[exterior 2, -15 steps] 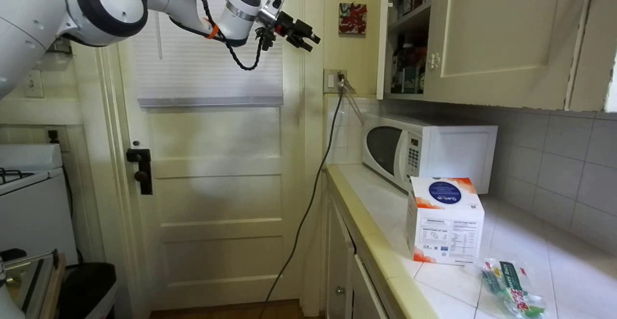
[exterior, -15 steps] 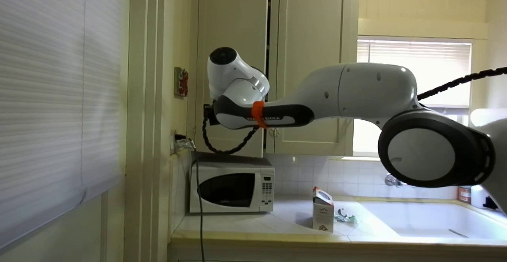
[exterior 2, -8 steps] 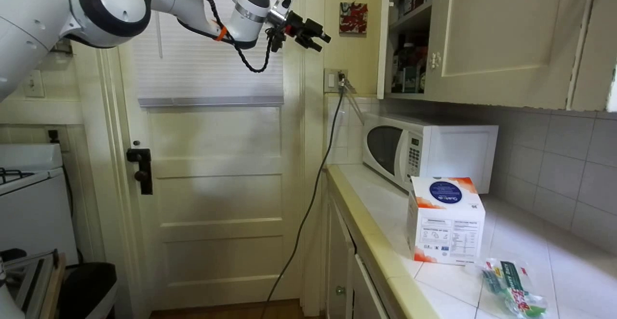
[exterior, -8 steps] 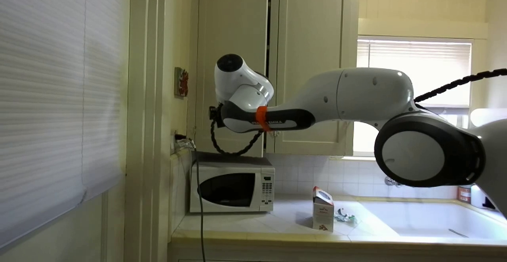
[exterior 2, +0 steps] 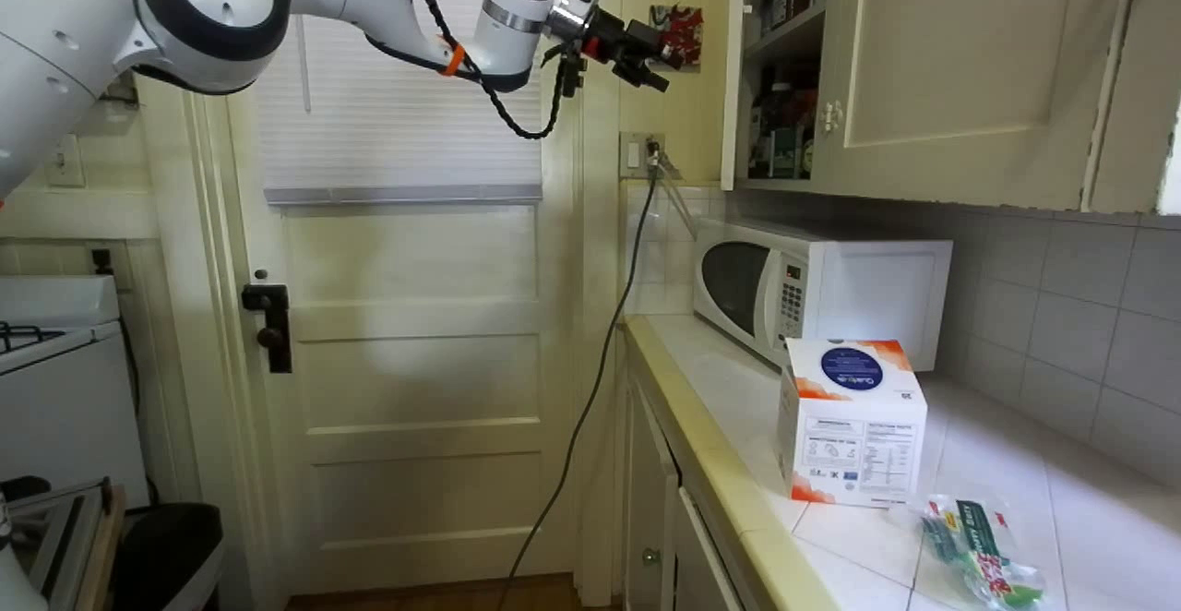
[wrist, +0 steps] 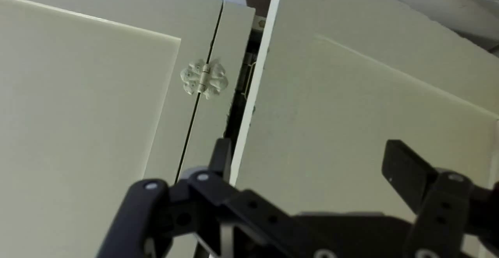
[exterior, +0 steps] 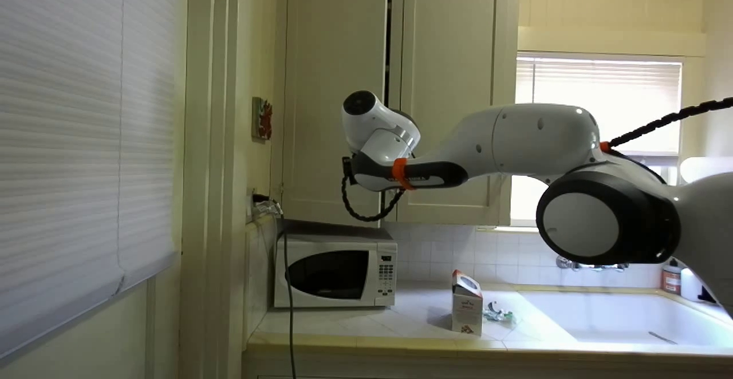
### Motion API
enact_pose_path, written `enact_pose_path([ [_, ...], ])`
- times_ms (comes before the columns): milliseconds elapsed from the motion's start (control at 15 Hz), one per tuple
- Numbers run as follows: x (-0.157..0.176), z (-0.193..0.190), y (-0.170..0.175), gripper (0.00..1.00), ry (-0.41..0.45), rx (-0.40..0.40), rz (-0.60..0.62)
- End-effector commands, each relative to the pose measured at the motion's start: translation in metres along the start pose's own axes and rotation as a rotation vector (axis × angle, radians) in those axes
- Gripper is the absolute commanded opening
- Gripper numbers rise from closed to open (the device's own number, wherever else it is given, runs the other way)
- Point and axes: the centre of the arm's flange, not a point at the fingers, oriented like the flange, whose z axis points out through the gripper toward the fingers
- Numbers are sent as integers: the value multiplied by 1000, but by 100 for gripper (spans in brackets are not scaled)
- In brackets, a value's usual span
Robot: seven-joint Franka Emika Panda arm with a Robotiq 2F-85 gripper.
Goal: Close the cupboard
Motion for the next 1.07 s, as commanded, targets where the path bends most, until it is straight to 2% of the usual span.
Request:
enact_pose_path([
  [0,-2,2,-5,100,19,-31,-10],
  [67,-3,9,-5,100,28,-62,-39],
  [400,-6,33,-1,100,19,-86,-290],
  [600,-2,53,4,100,23,-142,-367],
  [1000,8,94,19,100,53,-354,-235],
])
